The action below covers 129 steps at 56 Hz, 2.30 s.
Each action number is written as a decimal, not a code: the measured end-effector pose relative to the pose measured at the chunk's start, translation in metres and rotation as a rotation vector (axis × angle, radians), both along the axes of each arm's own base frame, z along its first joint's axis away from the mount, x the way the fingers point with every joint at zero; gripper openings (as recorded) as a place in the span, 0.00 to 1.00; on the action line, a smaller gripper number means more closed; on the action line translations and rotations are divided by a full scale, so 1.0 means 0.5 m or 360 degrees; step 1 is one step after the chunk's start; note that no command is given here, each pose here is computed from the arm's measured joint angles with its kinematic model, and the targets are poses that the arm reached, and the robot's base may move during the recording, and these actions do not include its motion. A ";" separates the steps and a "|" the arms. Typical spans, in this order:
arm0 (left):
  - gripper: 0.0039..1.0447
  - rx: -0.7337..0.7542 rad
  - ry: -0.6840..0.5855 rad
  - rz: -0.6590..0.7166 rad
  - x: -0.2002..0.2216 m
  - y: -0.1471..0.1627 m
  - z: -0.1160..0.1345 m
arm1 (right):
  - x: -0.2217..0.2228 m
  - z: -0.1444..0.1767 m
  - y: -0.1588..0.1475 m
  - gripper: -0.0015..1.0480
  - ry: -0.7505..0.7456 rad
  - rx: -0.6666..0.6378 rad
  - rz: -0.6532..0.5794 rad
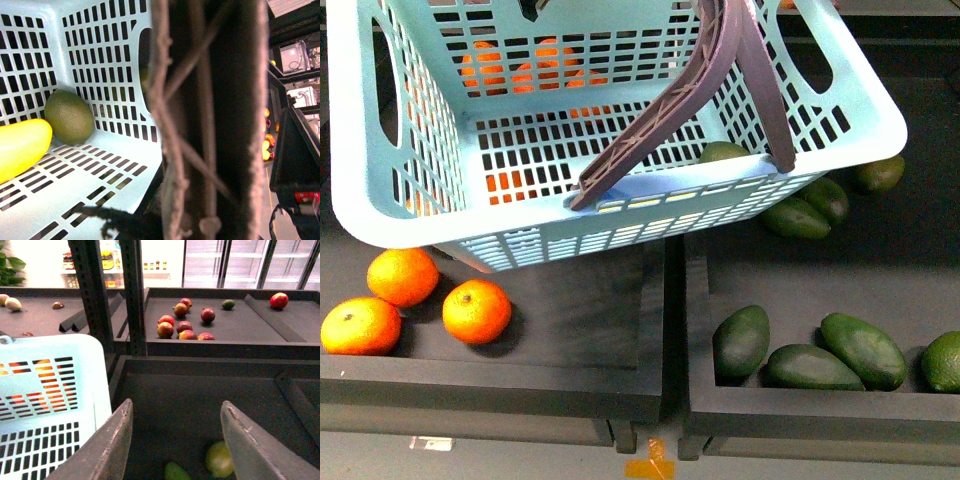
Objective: Pick mango and avocado into basket
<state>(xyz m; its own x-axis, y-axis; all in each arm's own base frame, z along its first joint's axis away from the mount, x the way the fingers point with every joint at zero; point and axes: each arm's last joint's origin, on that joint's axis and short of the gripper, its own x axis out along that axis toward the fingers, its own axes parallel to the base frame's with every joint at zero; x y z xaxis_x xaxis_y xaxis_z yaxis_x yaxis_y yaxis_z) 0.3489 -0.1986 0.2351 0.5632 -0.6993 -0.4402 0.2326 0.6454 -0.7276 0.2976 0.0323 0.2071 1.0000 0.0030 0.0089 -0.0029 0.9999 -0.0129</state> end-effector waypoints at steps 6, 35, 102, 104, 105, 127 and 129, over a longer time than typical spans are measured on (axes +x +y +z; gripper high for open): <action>0.04 -0.0001 0.0000 -0.0002 0.000 0.000 0.000 | -0.063 -0.023 -0.017 0.26 0.0019 0.0001 0.0007; 0.04 0.0000 -0.0001 -0.0003 0.000 0.000 0.000 | -0.232 -0.068 -0.064 0.02 0.0037 0.0009 -0.0004; 0.04 0.0001 -0.0001 -0.0001 0.000 0.000 0.000 | -0.363 -0.069 -0.064 0.02 -0.0015 0.0009 -0.0004; 0.04 0.0002 -0.0002 0.0000 0.000 0.000 0.000 | -0.365 -0.069 -0.064 0.02 -0.0016 0.0009 -0.0004; 0.04 0.0002 -0.0002 0.0000 0.000 0.000 0.000 | -0.366 -0.069 -0.064 0.02 -0.0015 0.0009 -0.0004; 0.04 0.0002 -0.0002 0.0000 0.000 0.000 0.000 | -0.380 -0.070 -0.064 0.02 -0.0014 0.0009 -0.0004; 0.04 0.0001 -0.0001 -0.0001 0.000 0.000 0.000 | -0.387 -0.076 -0.064 0.02 0.0023 0.0009 -0.0002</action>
